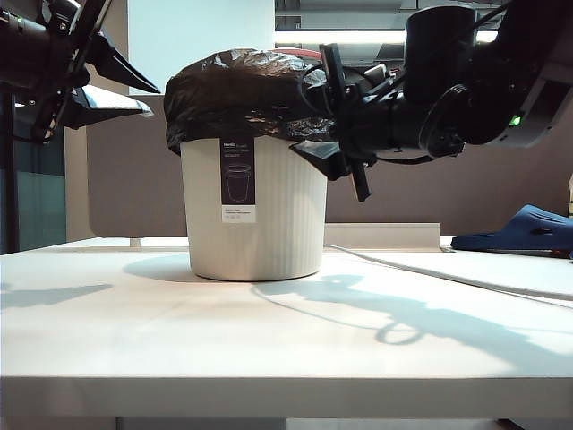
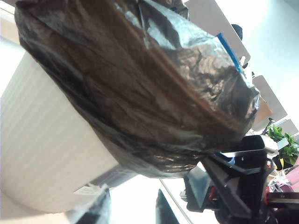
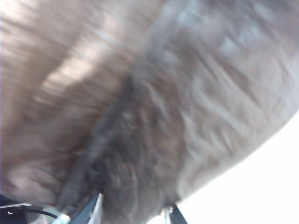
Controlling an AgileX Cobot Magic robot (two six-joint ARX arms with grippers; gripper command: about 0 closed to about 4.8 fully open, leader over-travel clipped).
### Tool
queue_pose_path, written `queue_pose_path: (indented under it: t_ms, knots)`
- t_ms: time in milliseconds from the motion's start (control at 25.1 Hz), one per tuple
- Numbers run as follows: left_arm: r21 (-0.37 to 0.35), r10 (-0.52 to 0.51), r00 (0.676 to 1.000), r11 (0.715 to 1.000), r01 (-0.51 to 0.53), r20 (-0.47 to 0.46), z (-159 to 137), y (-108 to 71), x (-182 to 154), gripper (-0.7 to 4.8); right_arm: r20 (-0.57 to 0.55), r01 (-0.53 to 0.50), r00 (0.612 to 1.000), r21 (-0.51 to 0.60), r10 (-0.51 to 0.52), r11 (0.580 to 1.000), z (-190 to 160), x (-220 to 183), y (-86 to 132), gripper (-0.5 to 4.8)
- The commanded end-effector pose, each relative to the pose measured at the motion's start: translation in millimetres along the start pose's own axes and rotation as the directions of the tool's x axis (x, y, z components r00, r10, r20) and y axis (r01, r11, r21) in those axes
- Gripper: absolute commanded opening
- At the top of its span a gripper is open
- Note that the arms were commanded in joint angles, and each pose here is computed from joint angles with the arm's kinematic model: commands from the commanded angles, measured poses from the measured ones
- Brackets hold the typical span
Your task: Open the ring lid of the trash can, pull out the black garbage bag inside, and place it on the table.
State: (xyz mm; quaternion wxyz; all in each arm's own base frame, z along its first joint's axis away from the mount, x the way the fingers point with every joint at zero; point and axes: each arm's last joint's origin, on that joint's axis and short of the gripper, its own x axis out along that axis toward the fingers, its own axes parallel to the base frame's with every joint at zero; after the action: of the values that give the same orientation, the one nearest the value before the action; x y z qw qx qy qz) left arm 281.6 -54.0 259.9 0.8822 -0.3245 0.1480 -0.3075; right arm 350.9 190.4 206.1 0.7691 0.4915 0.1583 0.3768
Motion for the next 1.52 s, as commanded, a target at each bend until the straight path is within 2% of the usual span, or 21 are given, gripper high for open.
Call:
queue_pose_path:
  t_ms: [40,80,199,399,479,558,638,718,758,838,878,997,1117,1277,1436,1516]
  knots:
    - [0.013,-0.011,1.0,1.0,0.01,0.001,1,-1.4,0,1.21,0.008,-0.079,0.997,-0.035,0.079,0.996,0,1,11,0.74]
    - [0.013,-0.01,1.0,1.0,0.01,0.002,1,-1.3,0,1.21,0.009,-0.089,0.996,-0.039,0.09,0.995,1,1,12,0.68]
    - [0.016,-0.008,1.0,1.0,0.008,0.002,1,-1.0,0,1.21,-0.001,-0.111,0.994,-0.045,0.112,0.993,1,1,13,-0.04]
    - [0.005,-0.001,1.0,1.0,0.001,-0.008,-1,2.5,3,1.21,-0.061,-0.173,0.984,-0.041,0.17,0.984,0,0,17,-0.04]
    - [-0.048,0.001,1.0,0.999,-0.001,-0.01,-2,4.9,4,1.22,-0.082,-0.199,0.977,-0.025,0.197,0.98,-1,0,20,-0.04]
    - [-0.13,-0.018,1.0,0.991,0.02,0.014,-1,6.5,7,1.29,-0.096,-0.231,0.968,0.004,0.23,0.973,-4,1,24,-0.04]
    - [-0.194,-0.054,0.997,0.979,0.063,0.052,2,4.7,9,2.1,-0.117,-0.251,0.96,0.032,0.253,0.967,-12,4,29,-0.04]
    - [-0.222,-0.059,0.997,0.973,0.071,0.057,2,3.8,9,2.5,-0.13,-0.268,0.954,0.043,0.271,0.963,-19,6,34,-0.04]
    - [-0.24,-0.062,0.997,0.968,0.073,0.052,1,2.9,10,2.52,-0.137,-0.274,0.951,0.047,0.278,0.961,-22,7,36,-0.04]
    - [-0.292,-0.066,0.997,0.953,0.078,0.05,-3,-2.4,14,3.59,-0.141,-0.279,0.948,0.07,0.286,0.958,-27,8,39,-0.04]
    - [-0.307,-0.065,0.997,0.949,0.077,0.052,-4,-3.9,15,3.74,-0.142,-0.282,0.946,0.071,0.29,0.957,-28,8,40,-0.04]
    - [-0.352,-0.039,0.996,0.934,0.063,0.075,-14,-15.6,24,3.77,-0.136,-0.303,0.94,0.097,0.314,0.948,-28,8,43,-0.04]
    - [-0.394,0.019,0.992,0.918,0.032,0.125,-19,-19.9,28,3.77,-0.141,-0.309,0.936,0.118,0.324,0.944,-30,8,44,-0.04]
    - [-0.477,0.079,0.982,0.879,0.011,0.169,-21,-12.7,32,3.72,-0.148,-0.315,0.931,0.133,0.333,0.94,-31,8,45,-0.04]
    - [-0.546,0.039,0.973,0.833,0.094,0.227,-23,-5.3,42,3.62,-0.162,-0.317,0.927,0.142,0.338,0.938,-31,8,46,-0.04]
    - [-0.555,0.032,0.974,0.826,0.1,0.224,-26,-3.9,45,3.59,-0.167,-0.319,0.926,0.142,0.34,0.937,-31,8,46,-0.04]
